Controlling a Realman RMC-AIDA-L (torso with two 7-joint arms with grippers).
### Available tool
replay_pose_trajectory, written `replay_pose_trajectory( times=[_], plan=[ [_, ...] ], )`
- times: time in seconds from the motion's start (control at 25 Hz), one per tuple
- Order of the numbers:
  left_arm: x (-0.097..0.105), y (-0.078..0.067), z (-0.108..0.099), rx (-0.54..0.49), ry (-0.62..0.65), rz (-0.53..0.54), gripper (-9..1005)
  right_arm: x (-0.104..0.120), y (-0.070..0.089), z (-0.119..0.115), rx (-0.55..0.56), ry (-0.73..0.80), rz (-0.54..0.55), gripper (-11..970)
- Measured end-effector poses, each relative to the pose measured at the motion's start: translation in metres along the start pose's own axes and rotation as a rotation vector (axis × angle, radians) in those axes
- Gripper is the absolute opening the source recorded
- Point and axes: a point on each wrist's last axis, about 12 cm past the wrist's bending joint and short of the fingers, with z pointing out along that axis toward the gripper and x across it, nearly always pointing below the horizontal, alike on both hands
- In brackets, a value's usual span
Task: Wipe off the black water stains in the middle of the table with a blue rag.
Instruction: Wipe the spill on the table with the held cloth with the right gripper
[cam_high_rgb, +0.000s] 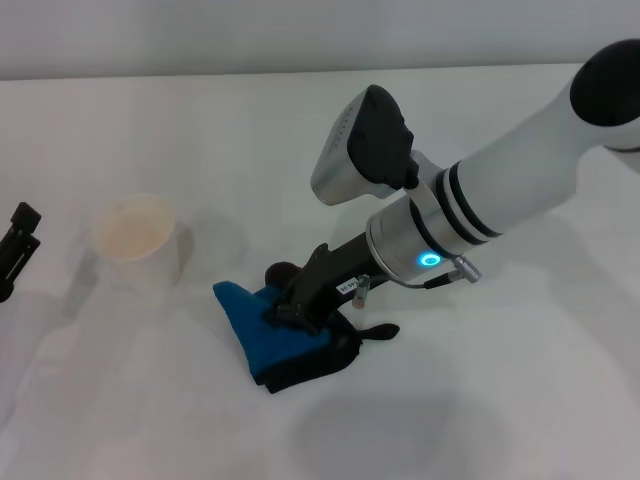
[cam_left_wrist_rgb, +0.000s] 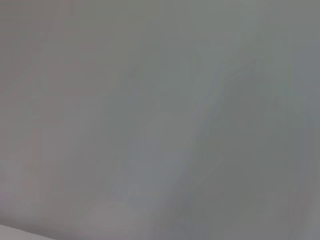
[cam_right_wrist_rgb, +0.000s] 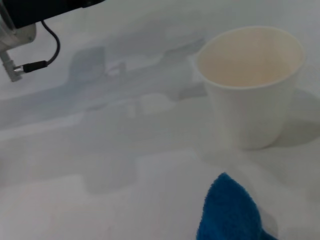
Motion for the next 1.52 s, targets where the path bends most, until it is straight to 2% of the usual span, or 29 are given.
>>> replay_pose_trajectory(
  times=[0.4,0.72,1.2,1.52],
  plan=[
    [-0.002,0.000,0.003,0.006,-0.011,0.002,882,0.002,-0.002,0.017,0.087,-0.043,-0.049,69],
    [-0.003,0.001,0.003,-0.003,-0.017,0.001,882,-0.001,-0.008,0.018,0.160,-0.067,-0.061,68],
    [-0.004,0.002,0.002,-0.014,-0.025,0.000,883,-0.004,-0.037,0.012,0.332,-0.080,-0.055,67],
    [-0.006,0.001,0.001,-0.001,-0.044,0.000,882,-0.004,-0.050,0.003,0.414,-0.098,-0.053,67]
  ],
)
